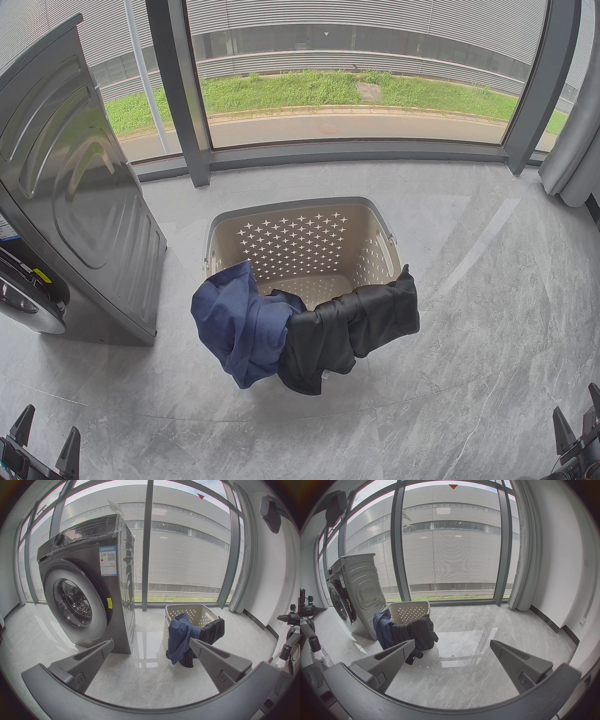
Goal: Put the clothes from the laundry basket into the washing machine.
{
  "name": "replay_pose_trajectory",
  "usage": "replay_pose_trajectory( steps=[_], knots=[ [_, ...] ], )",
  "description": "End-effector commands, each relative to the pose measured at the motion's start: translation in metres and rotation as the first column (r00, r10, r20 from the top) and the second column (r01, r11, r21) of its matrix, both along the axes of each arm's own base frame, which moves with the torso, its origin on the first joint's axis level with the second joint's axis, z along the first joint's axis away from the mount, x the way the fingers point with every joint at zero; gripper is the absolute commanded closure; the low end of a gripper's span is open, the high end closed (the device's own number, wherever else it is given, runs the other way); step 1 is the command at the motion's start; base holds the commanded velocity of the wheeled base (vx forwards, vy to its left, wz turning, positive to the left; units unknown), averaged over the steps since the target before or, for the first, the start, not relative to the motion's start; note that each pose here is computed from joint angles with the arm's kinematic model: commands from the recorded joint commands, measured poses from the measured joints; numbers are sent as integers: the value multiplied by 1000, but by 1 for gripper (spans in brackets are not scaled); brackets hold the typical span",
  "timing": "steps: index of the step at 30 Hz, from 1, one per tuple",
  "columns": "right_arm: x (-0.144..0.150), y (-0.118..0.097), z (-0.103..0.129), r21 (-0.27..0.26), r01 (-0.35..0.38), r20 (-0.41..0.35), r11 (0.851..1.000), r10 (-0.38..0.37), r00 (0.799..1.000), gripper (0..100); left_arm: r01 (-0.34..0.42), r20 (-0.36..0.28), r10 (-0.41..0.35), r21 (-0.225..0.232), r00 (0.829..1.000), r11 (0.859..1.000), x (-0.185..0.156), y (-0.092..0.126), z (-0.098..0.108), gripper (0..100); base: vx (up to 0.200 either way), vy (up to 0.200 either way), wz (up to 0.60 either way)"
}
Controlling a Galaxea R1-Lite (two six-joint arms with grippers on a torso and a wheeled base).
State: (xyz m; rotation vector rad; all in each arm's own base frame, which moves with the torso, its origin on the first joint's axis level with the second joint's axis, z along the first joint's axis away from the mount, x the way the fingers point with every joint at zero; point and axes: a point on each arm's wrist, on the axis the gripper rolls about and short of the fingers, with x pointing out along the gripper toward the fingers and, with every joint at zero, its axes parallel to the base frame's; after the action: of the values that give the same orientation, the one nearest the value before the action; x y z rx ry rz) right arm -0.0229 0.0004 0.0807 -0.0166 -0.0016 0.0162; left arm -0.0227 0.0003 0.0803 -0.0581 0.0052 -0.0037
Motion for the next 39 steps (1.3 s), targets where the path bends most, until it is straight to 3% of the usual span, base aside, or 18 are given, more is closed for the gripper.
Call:
replay_pose_trajectory(
  steps=[1,34,39],
  knots=[
    [0,0,-5,0,-1,-1,1000,1,1000,0,-1,2,1,0,1000,1000,0,0,-5,0,0,200,0],
    [0,0,-5,0,-1,-1,1000,1,1000,0,-1,2,1,0,1000,1000,0,0,-5,0,0,200,0],
    [0,0,-5,0,-1,-1,1000,1,1000,0,-1,2,1,0,1000,1000,0,0,-5,0,0,0,0]
  ],
)
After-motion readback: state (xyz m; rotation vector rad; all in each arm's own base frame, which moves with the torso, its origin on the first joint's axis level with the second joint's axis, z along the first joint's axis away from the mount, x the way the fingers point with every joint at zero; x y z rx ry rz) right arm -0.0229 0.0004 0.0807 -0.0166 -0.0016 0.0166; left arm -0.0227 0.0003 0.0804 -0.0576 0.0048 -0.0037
